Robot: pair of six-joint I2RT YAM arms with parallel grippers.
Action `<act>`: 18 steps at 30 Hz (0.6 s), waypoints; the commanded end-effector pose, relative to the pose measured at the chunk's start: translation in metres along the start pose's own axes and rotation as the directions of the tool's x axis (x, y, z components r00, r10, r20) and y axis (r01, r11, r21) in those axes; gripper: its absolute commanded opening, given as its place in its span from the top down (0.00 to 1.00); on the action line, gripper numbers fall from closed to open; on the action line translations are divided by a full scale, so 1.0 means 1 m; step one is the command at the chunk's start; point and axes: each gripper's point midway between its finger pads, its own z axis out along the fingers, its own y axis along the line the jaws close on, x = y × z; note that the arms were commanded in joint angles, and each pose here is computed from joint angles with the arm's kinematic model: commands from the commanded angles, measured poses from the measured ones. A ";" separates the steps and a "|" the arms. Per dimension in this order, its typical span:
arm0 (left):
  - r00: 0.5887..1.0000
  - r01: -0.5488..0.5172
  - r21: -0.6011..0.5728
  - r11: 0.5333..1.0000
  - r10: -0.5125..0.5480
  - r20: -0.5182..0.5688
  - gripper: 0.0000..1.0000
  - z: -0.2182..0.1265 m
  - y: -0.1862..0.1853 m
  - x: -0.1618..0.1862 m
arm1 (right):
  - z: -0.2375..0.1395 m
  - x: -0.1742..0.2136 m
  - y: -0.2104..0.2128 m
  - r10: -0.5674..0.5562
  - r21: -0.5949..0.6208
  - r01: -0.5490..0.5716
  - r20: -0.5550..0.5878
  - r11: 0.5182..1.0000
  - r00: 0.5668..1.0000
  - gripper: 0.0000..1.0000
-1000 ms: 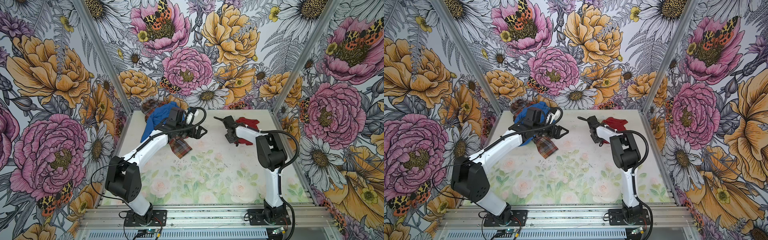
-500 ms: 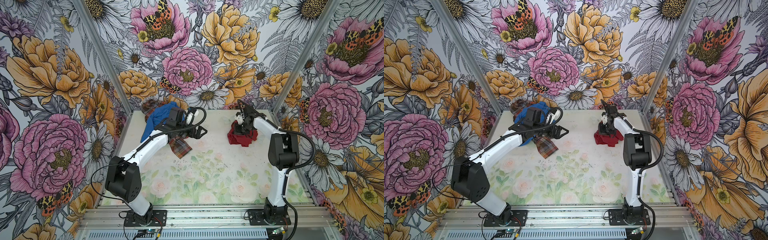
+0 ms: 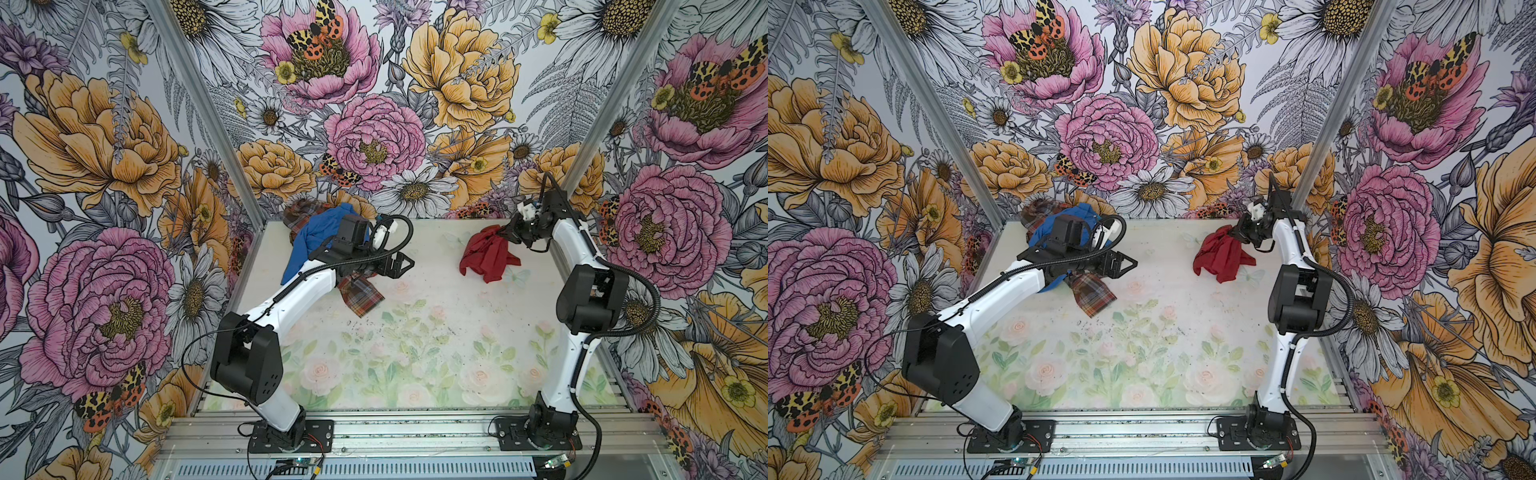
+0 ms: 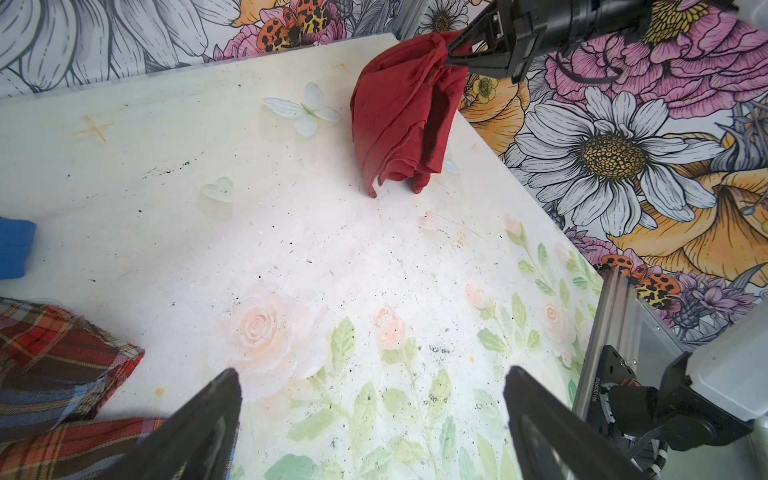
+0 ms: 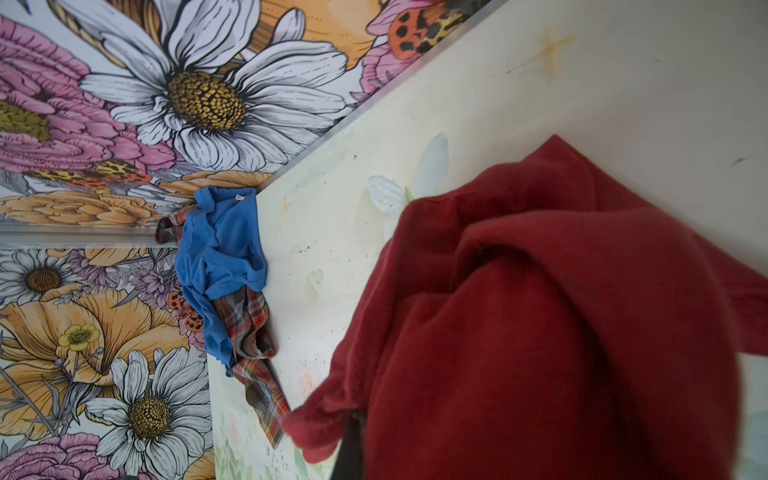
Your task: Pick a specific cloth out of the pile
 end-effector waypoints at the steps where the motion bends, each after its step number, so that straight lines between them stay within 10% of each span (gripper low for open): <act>1: 0.999 -0.033 0.005 0.999 0.033 0.031 0.01 -0.008 -0.009 -0.013 | 0.027 0.000 -0.037 0.064 0.041 -0.063 -0.037 0.997 0.997 1.00; 16: 0.999 -0.041 0.007 0.999 0.041 0.023 0.01 -0.005 -0.012 -0.011 | 0.056 0.019 -0.143 0.087 0.421 -0.061 -0.042 0.905 0.995 0.99; 18: 0.999 -0.040 0.009 0.999 0.040 0.021 0.01 -0.004 -0.012 -0.011 | 0.050 0.018 -0.139 0.069 0.428 -0.048 -0.036 0.903 0.997 0.83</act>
